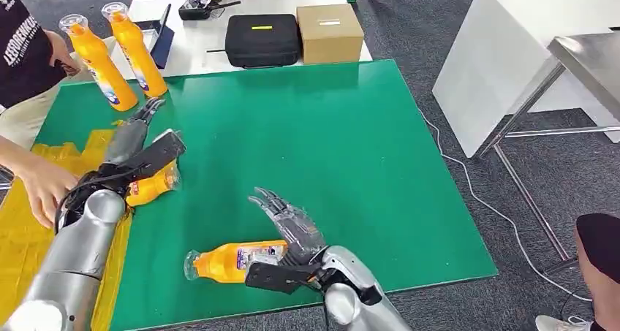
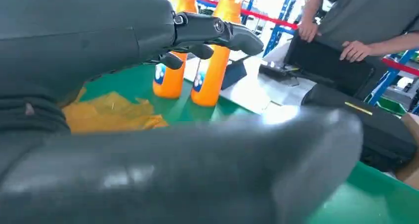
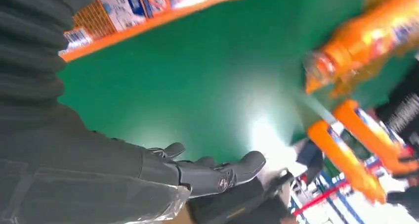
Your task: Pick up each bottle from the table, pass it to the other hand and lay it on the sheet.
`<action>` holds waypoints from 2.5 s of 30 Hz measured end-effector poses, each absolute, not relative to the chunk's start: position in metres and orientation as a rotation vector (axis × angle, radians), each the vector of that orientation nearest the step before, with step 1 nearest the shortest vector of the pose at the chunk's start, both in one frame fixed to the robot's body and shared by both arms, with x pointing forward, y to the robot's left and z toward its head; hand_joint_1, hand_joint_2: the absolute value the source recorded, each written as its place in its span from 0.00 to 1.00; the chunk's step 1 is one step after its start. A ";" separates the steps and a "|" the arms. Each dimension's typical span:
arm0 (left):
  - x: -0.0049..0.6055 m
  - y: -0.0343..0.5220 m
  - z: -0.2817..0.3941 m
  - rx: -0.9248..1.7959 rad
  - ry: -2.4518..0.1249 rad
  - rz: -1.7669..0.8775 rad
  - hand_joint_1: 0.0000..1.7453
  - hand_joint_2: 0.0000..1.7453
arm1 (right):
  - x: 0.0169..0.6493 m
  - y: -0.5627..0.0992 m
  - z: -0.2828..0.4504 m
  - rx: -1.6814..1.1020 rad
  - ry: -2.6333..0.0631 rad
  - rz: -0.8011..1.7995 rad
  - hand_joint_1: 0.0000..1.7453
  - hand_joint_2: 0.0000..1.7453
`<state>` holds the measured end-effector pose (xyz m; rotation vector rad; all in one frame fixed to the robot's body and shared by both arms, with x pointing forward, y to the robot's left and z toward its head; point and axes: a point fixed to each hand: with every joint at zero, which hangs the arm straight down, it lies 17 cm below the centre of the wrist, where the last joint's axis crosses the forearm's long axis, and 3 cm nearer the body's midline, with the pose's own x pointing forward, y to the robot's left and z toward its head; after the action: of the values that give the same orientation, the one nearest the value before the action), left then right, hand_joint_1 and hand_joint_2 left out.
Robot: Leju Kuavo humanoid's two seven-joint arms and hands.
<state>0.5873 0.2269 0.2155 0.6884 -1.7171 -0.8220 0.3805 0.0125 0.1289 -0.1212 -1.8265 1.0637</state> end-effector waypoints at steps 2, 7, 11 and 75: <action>0.586 0.226 0.213 0.675 -1.719 -0.814 0.00 0.00 | 0.380 0.015 0.118 -0.137 -1.799 1.111 0.00 1.00; 0.584 0.226 0.211 0.669 -1.717 -0.814 0.00 0.00 | 0.379 0.018 0.105 -0.144 -1.773 1.161 0.00 1.00; 0.583 0.223 0.212 0.636 -1.733 -0.799 0.00 0.00 | 0.383 0.016 0.090 -0.236 -1.722 1.238 0.00 1.00; 0.575 0.210 0.209 0.436 -1.793 -0.630 0.00 0.00 | 0.435 -0.065 0.032 -0.685 -1.470 1.299 1.00 1.00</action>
<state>0.5750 0.2099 0.2091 0.4358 -1.7925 -0.6304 0.4352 -0.0655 0.0320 -0.6849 -1.4697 1.2985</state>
